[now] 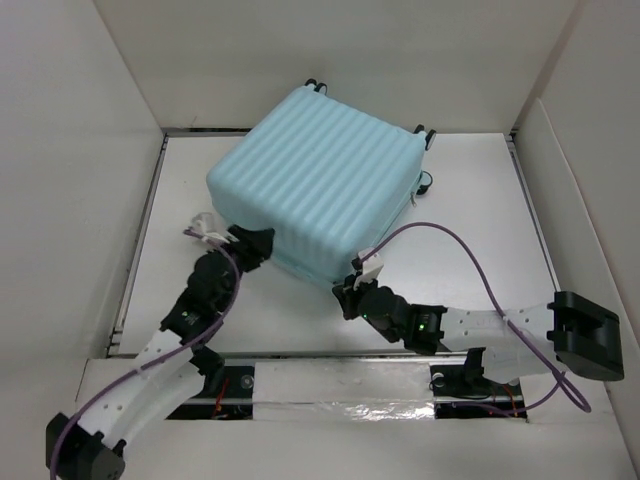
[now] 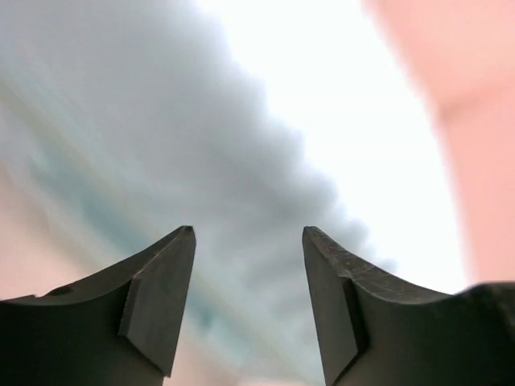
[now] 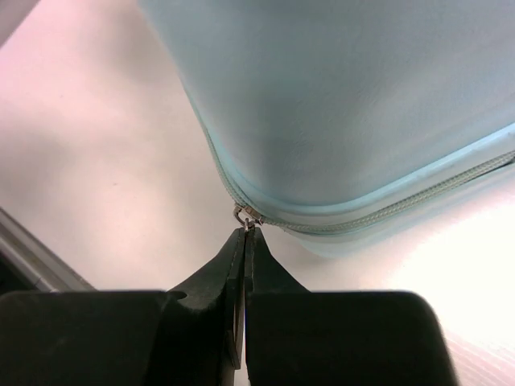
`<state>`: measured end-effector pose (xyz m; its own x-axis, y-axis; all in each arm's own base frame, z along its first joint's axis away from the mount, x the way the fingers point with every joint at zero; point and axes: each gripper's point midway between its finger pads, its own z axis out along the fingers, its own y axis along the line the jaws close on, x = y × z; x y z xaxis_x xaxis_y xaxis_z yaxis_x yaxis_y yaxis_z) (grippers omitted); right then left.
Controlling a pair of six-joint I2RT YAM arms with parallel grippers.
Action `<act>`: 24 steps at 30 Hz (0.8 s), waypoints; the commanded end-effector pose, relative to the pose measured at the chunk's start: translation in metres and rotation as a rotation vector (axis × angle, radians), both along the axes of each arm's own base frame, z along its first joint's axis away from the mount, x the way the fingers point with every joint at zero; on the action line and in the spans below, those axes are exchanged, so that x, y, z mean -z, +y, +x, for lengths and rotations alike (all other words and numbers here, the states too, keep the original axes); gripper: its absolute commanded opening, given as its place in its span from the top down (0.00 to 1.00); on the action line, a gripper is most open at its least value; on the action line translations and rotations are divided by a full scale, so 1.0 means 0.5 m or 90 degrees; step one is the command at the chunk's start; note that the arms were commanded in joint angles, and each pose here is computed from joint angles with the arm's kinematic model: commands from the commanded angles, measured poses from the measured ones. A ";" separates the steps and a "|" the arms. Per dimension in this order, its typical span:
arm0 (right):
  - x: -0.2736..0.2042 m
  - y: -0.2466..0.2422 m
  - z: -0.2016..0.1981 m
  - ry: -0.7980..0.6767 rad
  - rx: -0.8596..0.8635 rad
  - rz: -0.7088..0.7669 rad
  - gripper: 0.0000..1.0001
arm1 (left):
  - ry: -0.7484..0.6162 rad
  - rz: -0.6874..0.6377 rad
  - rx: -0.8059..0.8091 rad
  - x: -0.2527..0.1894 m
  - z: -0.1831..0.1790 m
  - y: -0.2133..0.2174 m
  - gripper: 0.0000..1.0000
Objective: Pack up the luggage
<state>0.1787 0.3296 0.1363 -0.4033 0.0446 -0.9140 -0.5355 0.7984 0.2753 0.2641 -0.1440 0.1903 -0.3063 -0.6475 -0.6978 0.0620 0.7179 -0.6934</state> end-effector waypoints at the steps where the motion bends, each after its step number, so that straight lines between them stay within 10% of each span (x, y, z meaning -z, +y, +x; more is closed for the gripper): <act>1: -0.090 0.058 -0.047 0.008 -0.099 0.138 1.00 | -0.148 -0.090 -0.142 -0.234 0.028 0.104 0.46; 6: -0.105 0.059 -0.044 -0.015 -0.118 0.125 1.00 | -0.140 -0.054 -0.289 -0.348 0.098 0.201 0.46; 11: -0.100 0.054 -0.043 -0.021 -0.118 0.108 1.00 | -0.032 -0.038 -0.361 -0.270 0.243 0.352 0.46; 24: -0.064 0.040 -0.049 -0.009 -0.125 0.067 1.00 | 0.228 -0.082 -0.134 0.035 0.430 0.301 0.48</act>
<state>0.1720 0.3250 0.1365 -0.4058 0.0061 -0.9139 -0.6015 0.7511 0.2720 0.4648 0.0297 0.1330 -0.3269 -0.8202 -0.4694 -0.4888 0.5718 -0.6589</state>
